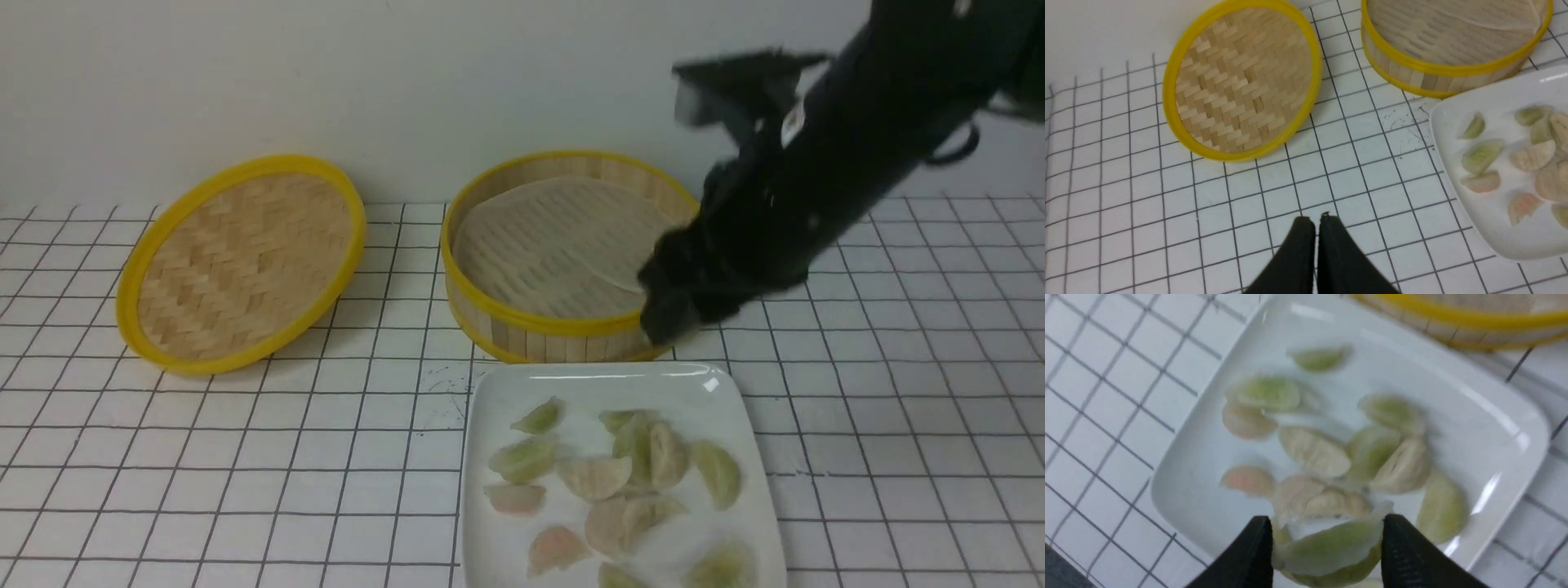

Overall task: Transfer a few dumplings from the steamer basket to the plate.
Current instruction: Use the right arm to put the dumpling into the plate

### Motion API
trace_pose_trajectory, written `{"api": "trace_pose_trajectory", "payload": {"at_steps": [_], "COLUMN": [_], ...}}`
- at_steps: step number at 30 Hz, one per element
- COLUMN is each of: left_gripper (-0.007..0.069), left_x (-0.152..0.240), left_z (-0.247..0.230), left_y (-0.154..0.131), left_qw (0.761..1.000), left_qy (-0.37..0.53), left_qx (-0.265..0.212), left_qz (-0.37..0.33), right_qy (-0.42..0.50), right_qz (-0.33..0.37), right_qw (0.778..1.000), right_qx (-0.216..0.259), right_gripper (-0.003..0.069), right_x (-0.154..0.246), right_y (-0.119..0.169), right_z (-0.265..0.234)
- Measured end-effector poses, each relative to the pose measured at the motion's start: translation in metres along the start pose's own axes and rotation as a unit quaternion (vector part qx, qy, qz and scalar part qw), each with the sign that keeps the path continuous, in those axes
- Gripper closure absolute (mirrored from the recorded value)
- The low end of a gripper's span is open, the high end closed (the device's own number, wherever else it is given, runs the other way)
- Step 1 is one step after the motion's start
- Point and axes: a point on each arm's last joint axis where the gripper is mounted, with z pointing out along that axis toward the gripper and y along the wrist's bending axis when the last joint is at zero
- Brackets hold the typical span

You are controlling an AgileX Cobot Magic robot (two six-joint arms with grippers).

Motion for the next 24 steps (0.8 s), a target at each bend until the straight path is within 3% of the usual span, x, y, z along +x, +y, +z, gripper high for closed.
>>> {"api": "trace_pose_trajectory", "payload": {"at_steps": [10, 12, 17, 20, 23, 24], "left_gripper": [0.0631, 0.0631, 0.0631, 0.0631, 0.0631, 0.0631], "left_x": [-0.006, -0.006, -0.006, -0.006, -0.006, -0.006], "left_z": [0.017, 0.017, 0.016, 0.016, 0.016, 0.016], "left_y": [-0.012, -0.013, -0.013, -0.014, -0.015, -0.016], "left_qw": [0.998, 0.998, 0.998, 0.998, 0.997, 0.997], "left_qy": [0.026, 0.026, 0.026, 0.027, 0.027, 0.027], "left_qx": [0.05, 0.056, 0.059, 0.063, 0.07, 0.074], "left_qz": [0.008, 0.007, 0.008, 0.007, 0.004, 0.003], "right_qy": [-0.001, 0.001, -0.018, -0.021, -0.02, -0.017], "right_qz": [0.047, 0.054, 0.054, 0.052, 0.046, 0.037], "right_qw": [0.999, 0.998, 0.998, 0.998, 0.999, 0.999], "right_qx": [0.015, 0.012, 0.01, 0.007, 0.0, -0.002], "right_gripper": [0.034, 0.0301, 0.0154, 0.0108, 0.0099, 0.0139], "right_x": [0.018, 0.015, 0.005, 0.001, -0.004, -0.004], "right_y": [-0.011, -0.011, -0.01, -0.007, -0.002, 0.002], "right_z": [0.074, 0.082, 0.079, 0.07, 0.053, 0.034]}}
